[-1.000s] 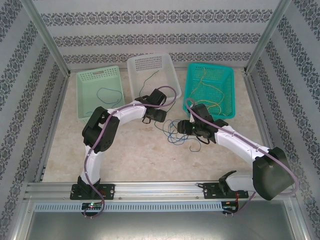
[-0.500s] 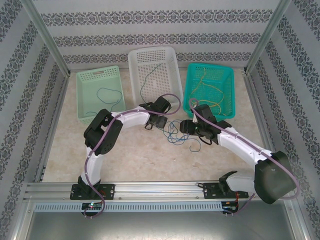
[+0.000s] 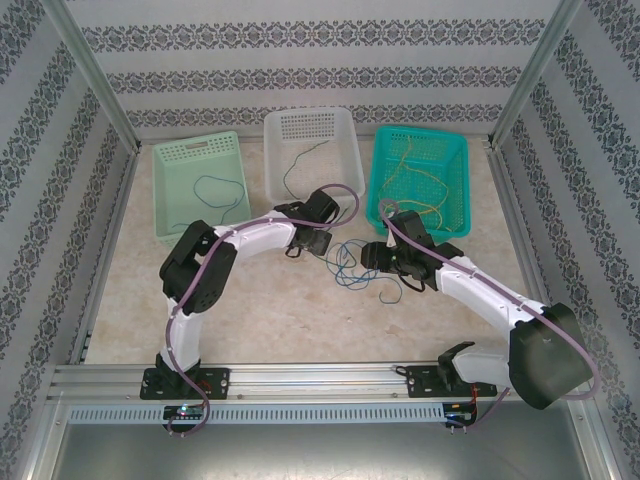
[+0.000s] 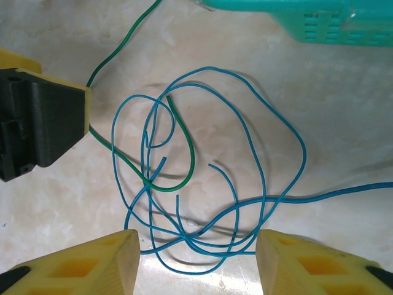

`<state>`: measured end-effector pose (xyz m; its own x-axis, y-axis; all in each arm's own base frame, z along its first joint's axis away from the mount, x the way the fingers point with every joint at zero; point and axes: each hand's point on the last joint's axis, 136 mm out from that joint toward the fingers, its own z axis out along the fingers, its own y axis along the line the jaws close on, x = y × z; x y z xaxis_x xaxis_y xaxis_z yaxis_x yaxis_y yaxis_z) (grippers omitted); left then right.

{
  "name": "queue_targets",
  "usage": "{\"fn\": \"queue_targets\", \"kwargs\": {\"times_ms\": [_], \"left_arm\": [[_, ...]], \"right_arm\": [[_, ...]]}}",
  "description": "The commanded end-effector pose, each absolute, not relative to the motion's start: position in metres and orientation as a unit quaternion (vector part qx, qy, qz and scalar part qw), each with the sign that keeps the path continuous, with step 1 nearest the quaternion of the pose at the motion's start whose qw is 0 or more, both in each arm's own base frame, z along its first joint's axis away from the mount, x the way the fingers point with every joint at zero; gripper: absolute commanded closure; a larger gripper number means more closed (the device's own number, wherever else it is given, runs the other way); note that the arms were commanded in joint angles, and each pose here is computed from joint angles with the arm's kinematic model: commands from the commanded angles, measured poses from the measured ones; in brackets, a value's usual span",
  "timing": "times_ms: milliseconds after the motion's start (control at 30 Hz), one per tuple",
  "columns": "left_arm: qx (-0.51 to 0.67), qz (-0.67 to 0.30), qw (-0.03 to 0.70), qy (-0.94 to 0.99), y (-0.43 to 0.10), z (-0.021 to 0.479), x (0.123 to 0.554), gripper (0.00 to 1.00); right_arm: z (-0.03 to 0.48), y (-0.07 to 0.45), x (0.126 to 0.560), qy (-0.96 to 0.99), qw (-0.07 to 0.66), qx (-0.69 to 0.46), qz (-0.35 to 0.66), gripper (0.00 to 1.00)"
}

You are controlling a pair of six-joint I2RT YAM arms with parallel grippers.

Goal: Untangle the cables

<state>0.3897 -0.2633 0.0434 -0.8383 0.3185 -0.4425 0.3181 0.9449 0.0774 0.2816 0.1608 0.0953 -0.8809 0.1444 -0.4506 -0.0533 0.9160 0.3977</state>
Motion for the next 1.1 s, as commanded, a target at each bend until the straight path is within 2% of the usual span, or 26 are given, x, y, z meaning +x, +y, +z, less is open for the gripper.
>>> {"fn": "queue_targets", "kwargs": {"times_ms": [0, 300, 900, 1033, 1067], "left_arm": [[0.15, 0.014, 0.245, 0.958, -0.253, 0.068, 0.385, 0.29], [0.113, -0.022, 0.319, 0.941, -0.249, 0.117, 0.386, 0.25], [0.094, -0.022, 0.334, 0.938, -0.219, 0.124, 0.356, 0.21], [0.095, -0.018, 0.336, 0.937, -0.215, 0.124, 0.354, 0.2], [0.094, -0.018, 0.338, 0.936, -0.214, 0.125, 0.354, 0.2]], "right_arm": [[0.084, 0.158, 0.281, 0.955, 0.234, 0.025, 0.181, 0.51], [0.061, 0.187, 0.289, 0.966, 0.198, 0.028, 0.162, 0.59], [0.014, 0.199, 0.303, 0.984, 0.122, 0.069, 0.114, 0.63], [0.005, 0.202, 0.3, 0.987, 0.101, 0.067, 0.105, 0.78], [0.004, 0.201, 0.298, 0.987, 0.101, 0.067, 0.102, 0.79]]}}
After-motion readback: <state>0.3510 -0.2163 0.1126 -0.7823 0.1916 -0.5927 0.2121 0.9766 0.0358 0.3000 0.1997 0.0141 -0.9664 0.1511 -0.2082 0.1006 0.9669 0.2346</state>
